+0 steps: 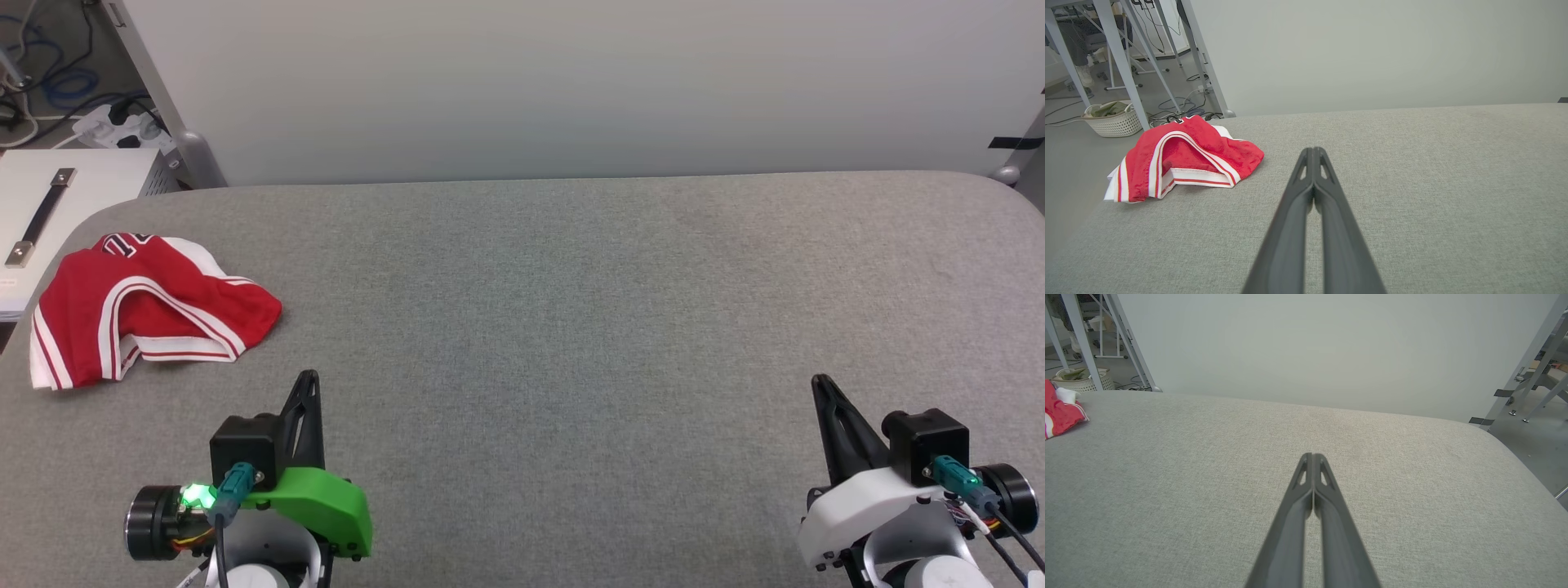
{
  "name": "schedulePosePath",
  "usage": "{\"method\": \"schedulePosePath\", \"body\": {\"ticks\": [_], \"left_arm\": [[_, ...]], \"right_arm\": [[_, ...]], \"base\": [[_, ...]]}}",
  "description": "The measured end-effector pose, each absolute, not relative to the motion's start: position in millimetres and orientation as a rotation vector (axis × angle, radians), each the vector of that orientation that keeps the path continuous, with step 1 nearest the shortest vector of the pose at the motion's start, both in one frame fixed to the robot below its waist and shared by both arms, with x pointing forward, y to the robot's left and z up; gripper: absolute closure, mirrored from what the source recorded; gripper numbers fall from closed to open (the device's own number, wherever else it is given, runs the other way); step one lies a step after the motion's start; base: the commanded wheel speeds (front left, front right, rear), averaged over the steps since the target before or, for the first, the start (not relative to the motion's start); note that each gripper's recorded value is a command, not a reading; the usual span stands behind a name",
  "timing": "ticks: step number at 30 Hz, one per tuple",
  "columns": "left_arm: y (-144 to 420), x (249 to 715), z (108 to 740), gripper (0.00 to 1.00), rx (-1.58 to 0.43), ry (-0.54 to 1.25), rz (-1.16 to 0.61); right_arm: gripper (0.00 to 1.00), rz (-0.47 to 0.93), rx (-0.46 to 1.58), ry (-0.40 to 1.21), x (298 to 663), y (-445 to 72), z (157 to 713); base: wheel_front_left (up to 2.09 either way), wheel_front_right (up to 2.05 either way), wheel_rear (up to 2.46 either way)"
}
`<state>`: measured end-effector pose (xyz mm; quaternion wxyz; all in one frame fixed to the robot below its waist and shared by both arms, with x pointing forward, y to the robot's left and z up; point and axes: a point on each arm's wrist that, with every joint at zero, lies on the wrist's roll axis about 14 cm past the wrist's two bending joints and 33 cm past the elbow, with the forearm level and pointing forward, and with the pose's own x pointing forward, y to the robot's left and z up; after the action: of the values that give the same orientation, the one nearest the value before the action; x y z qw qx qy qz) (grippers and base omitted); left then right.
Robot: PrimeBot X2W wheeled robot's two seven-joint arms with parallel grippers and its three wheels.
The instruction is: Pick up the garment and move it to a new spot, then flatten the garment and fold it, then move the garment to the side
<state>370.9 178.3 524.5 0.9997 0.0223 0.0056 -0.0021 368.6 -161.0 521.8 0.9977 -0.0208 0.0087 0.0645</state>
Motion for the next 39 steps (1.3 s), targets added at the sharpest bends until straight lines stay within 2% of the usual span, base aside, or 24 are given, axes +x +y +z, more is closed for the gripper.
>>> {"method": "schedulePosePath", "body": {"ticks": [21,22,39], "left_arm": [[178.3,370.9,524.4,1.0,0.045,0.011,-0.004],[178.3,370.9,524.4,0.0,0.045,0.011,-0.004],[177.2,370.8,520.6,0.0,0.026,0.012,-0.008]], "right_arm": [[1.0,0.129,-0.042,0.017,368.6,-161.0,521.8],[0.0,0.129,-0.042,0.017,368.6,-161.1,521.8],[0.0,0.121,-0.029,0.01,368.8,-164.0,521.3]], "base": [[0.0,0.0,0.0],[0.0,0.0,0.0],[0.0,0.0,0.0]]}}
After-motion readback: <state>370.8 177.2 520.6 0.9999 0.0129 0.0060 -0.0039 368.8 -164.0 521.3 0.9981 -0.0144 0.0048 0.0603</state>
